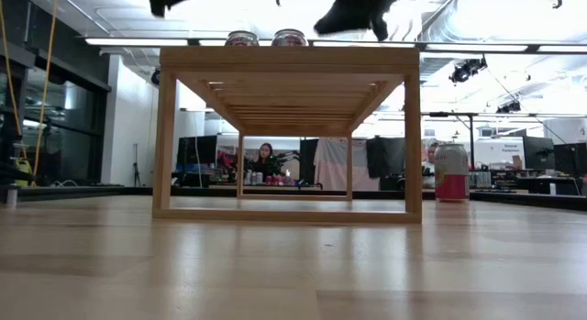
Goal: Place canned beverage on shelf
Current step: Put the top silver soda can on the shelf aligned with the other silver soda can, then put the top silver soda can on the shelf aligned with the other silver soda cans
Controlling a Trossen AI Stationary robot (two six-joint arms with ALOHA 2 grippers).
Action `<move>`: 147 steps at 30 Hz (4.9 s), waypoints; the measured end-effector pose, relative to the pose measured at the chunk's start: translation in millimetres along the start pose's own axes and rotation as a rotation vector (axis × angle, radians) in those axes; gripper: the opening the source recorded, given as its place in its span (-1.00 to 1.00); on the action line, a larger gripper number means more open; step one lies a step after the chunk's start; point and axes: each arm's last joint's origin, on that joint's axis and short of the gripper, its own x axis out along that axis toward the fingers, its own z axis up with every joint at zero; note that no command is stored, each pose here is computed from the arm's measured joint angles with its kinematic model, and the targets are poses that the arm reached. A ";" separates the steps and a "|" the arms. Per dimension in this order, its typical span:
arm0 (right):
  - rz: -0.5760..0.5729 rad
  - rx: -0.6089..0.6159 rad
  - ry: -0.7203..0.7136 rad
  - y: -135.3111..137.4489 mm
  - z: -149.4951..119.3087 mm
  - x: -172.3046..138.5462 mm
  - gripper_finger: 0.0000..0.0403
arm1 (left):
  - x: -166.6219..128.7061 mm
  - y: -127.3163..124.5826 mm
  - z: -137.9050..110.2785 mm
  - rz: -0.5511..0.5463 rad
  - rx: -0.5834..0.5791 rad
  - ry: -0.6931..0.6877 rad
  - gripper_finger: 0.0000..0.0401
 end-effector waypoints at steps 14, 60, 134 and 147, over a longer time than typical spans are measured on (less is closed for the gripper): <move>-0.009 0.091 0.004 -7.7 -20.6 32.5 -0.99 | -6.2 30.3 -76.4 0.035 -0.043 0.096 -0.92; -0.058 0.012 -0.056 -38.4 -14.3 55.3 -1.00 | 31.7 95.2 -97.4 -0.031 0.131 0.211 -1.00; -0.240 0.525 -0.020 -67.7 -73.9 -105.6 -1.00 | -9.7 38.3 -2.8 -0.049 0.111 -0.170 -0.96; -0.233 0.530 -0.036 -67.3 -72.1 -105.3 -1.00 | -9.1 39.1 -7.0 -0.045 0.070 -0.127 -0.77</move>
